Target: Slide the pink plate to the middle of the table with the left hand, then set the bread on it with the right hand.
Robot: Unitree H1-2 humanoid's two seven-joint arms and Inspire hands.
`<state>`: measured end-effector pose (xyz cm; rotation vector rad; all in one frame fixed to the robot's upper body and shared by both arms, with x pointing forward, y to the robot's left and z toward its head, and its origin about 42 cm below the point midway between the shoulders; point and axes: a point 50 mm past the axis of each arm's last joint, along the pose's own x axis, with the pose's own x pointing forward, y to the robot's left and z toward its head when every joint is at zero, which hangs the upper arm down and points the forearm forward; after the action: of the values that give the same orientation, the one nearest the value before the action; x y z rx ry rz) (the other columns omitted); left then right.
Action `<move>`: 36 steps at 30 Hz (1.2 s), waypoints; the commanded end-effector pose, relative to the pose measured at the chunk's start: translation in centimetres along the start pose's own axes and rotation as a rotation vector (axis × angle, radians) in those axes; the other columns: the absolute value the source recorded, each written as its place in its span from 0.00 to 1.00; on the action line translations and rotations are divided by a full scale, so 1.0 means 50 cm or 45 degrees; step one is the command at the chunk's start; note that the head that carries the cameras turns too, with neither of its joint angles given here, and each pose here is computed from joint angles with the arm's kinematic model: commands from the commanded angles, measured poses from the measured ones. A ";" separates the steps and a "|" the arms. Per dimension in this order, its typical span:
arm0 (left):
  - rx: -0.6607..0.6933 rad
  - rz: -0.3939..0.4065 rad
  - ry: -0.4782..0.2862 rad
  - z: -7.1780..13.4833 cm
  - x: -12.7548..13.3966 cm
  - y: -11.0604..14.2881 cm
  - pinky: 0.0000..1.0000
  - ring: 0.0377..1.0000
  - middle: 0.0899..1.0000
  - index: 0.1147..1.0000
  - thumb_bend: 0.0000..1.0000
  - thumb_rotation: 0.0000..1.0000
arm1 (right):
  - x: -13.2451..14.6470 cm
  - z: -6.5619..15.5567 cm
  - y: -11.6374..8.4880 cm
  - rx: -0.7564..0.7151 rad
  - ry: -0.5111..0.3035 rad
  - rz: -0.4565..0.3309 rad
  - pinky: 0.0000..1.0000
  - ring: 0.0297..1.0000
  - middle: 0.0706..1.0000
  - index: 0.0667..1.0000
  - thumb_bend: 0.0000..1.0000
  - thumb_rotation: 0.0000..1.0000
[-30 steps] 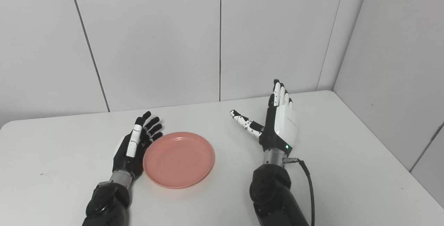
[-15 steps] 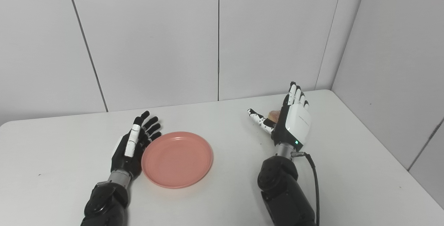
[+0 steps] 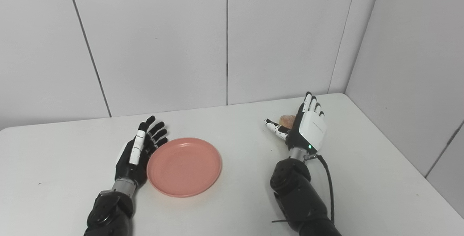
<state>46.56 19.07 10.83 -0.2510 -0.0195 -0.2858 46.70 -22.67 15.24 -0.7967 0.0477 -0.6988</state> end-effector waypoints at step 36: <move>-0.050 0.015 0.082 -0.050 -0.038 -0.009 0.86 0.87 0.85 0.89 0.87 0.79 | 0.064 0.005 0.005 0.238 0.031 0.057 0.43 0.53 0.63 0.61 0.80 0.03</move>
<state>46.22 19.05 11.01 -0.2498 -0.0126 -0.2931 48.41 -25.02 14.25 -0.6615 0.1076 -0.6743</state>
